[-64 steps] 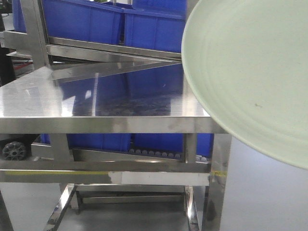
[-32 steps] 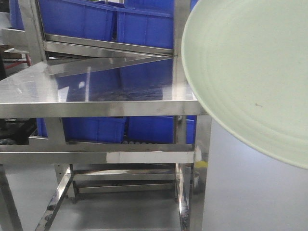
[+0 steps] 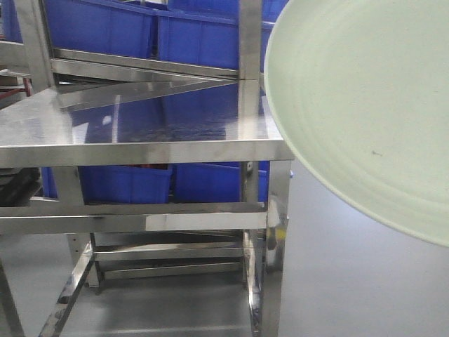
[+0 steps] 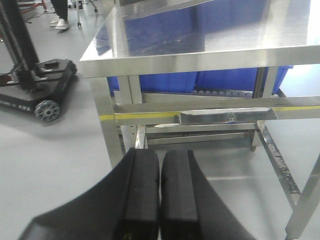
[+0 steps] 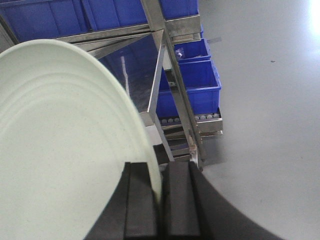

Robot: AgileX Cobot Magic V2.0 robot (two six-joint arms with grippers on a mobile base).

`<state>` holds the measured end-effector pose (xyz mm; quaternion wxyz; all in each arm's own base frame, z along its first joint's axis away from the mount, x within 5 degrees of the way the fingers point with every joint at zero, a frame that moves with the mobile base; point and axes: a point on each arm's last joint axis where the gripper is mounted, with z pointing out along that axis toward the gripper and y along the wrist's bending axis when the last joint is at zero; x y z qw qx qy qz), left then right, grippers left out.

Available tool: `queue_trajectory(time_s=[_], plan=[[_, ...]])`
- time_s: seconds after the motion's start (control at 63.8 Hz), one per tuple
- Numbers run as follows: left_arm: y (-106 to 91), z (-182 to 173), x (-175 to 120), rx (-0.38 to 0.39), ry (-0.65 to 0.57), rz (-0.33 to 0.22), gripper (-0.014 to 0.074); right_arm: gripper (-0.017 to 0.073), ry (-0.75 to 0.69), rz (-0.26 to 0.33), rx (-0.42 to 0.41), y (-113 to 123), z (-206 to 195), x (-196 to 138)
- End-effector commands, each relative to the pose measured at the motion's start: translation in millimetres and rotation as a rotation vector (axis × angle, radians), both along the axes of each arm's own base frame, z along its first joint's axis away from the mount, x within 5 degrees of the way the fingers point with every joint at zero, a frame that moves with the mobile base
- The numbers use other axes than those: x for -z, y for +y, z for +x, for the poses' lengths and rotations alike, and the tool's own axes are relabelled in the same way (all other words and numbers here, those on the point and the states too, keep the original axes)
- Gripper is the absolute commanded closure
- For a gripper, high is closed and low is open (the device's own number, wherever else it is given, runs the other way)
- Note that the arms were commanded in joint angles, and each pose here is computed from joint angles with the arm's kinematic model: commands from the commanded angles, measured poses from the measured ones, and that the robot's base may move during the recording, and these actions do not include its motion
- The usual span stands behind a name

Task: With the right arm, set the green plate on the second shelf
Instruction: 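Drive the base across the room carrying the plate in the right gripper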

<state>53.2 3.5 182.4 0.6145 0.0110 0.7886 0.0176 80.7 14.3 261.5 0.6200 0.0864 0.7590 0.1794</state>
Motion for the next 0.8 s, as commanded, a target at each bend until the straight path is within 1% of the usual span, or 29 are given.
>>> queue_trajectory(time_s=[0.0, 0.783], plan=[[-1.4, 1.1, 7.6, 0.017, -0.039, -0.002, 0.0469, 0.0505, -0.117, 0.026, 0.039, -3.2, 1.7, -19.3], [-1.4, 1.1, 7.6, 0.017, -0.039, -0.002, 0.0469, 0.0505, -0.117, 0.026, 0.039, -3.2, 1.7, -19.3]])
